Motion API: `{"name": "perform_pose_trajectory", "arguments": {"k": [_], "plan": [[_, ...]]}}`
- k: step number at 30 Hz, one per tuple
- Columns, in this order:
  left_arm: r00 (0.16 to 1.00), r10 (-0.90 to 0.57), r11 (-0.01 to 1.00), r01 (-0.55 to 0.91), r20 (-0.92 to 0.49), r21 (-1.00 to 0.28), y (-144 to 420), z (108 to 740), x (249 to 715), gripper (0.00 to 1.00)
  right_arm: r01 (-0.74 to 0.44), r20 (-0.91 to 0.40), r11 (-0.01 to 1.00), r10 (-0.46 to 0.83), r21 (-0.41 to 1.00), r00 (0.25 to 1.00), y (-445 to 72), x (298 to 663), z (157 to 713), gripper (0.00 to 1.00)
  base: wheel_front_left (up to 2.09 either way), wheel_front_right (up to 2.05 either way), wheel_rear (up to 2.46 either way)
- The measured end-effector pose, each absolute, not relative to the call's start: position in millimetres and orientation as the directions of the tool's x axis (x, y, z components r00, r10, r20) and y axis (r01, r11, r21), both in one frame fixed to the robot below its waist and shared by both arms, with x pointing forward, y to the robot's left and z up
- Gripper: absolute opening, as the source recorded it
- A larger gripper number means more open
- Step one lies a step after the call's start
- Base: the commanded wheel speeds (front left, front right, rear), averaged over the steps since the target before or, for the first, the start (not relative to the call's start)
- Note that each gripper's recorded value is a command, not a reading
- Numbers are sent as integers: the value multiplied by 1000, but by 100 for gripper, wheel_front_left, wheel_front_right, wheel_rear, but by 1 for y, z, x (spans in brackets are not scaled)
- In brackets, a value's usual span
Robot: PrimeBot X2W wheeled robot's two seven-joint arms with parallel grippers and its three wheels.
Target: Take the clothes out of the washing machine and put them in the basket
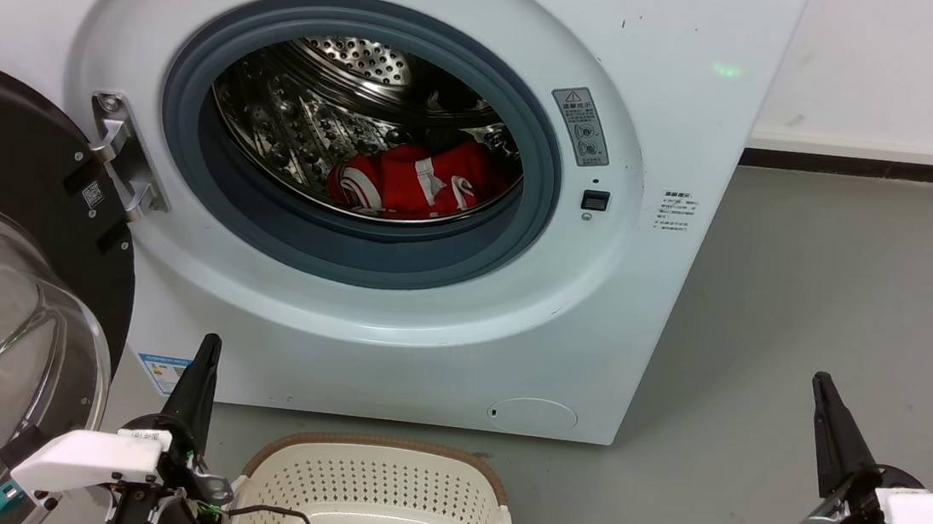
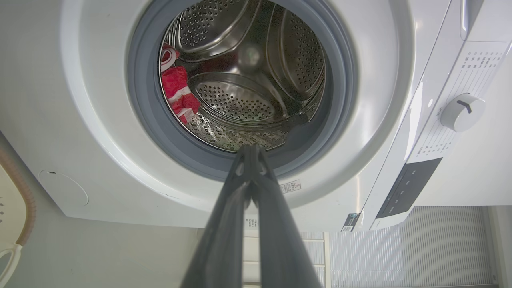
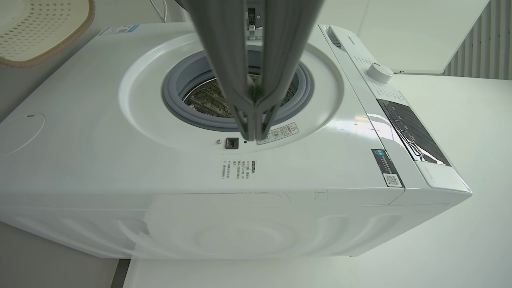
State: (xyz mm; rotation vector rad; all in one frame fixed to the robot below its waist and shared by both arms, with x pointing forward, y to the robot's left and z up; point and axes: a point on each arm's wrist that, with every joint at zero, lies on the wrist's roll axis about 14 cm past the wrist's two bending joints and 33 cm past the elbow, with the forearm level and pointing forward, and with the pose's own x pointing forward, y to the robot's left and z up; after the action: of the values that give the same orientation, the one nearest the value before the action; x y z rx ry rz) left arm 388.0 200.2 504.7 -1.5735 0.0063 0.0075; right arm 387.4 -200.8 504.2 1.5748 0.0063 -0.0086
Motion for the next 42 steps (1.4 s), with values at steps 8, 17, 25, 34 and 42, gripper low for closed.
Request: {"name": "perform_pose_trajectory", "arguments": {"k": [8, 17, 25, 34, 42], "plan": [[1000, 1, -3, -9, -9, -1000, 200, 505, 388, 0, 10, -10, -4, -1, 1000, 1000, -201, 387, 504, 0, 0, 0, 0], [1000, 1, -3, -9, -9, -1000, 200, 505, 388, 0, 9, -10, -4, -1, 1000, 1000, -201, 387, 504, 0, 0, 0, 0], [1000, 1, -3, -9, -9, -1000, 200, 505, 388, 0, 9, -9, -4, -1, 1000, 1000, -201, 387, 504, 0, 0, 0, 0], [1000, 1, -3, -9, -9, -1000, 200, 505, 388, 0, 9, -9, -4, -1, 1000, 1000, -201, 387, 504, 0, 0, 0, 0], [998, 3, -1, -62, -62, -998, 196, 487, 381, 100, 59, -59, -4, -16, 998, 998, -202, 379, 487, 100, 0, 0, 0]]}}
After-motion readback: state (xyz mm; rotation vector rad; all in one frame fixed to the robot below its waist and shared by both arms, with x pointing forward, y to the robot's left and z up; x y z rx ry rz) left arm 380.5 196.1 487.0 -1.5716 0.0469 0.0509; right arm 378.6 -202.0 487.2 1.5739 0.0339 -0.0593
